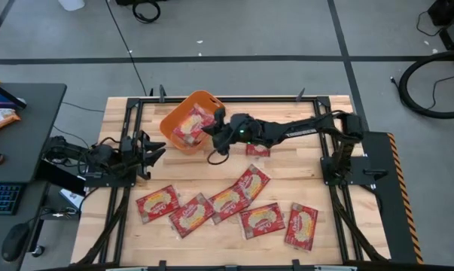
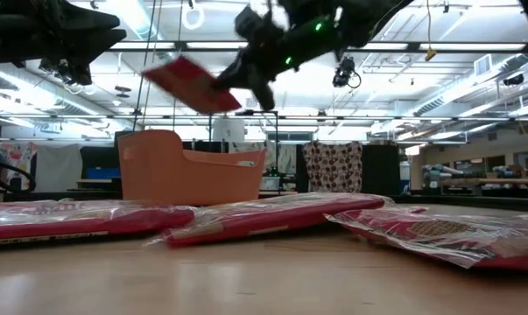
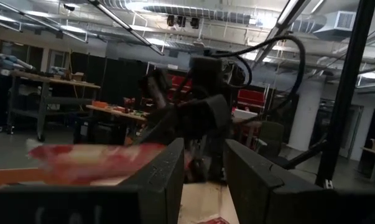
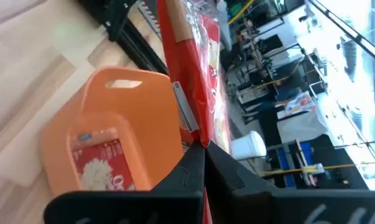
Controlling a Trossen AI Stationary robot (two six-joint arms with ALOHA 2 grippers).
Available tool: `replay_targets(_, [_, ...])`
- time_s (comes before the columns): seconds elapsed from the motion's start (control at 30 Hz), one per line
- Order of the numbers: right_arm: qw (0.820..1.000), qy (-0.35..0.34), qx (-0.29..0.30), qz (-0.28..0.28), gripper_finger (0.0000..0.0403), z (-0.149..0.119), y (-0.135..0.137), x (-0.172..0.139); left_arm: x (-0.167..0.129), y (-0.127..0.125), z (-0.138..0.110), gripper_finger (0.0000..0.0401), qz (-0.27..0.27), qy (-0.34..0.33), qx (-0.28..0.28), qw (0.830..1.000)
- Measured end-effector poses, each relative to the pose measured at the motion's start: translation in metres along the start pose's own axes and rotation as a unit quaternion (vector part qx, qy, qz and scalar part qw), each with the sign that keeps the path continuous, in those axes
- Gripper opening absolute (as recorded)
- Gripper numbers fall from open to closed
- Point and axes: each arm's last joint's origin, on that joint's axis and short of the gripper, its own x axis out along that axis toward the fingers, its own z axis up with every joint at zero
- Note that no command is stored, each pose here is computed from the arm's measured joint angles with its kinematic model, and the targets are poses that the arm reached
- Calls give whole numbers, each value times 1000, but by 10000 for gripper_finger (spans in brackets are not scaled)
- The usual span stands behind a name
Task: Sort popcorn bags into baskets
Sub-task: Put the red popcorn bag into the orange bin
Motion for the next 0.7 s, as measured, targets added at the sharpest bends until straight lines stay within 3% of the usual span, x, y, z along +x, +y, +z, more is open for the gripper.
replay_targets(0.33, [995, 96, -11, 11, 18, -26, 22, 61, 1, 0, 0, 117, 7, -2, 8, 1000])
replay_targets(0.5, [991, 133, -14, 25, 69, -33, 24, 79, 1, 0, 0, 117, 7, -2, 7, 1000])
replay_targets(0.7, [979, 202, -8, 36, 127, -23, 25, 73, 1, 0, 0, 117, 7, -2, 7, 1000])
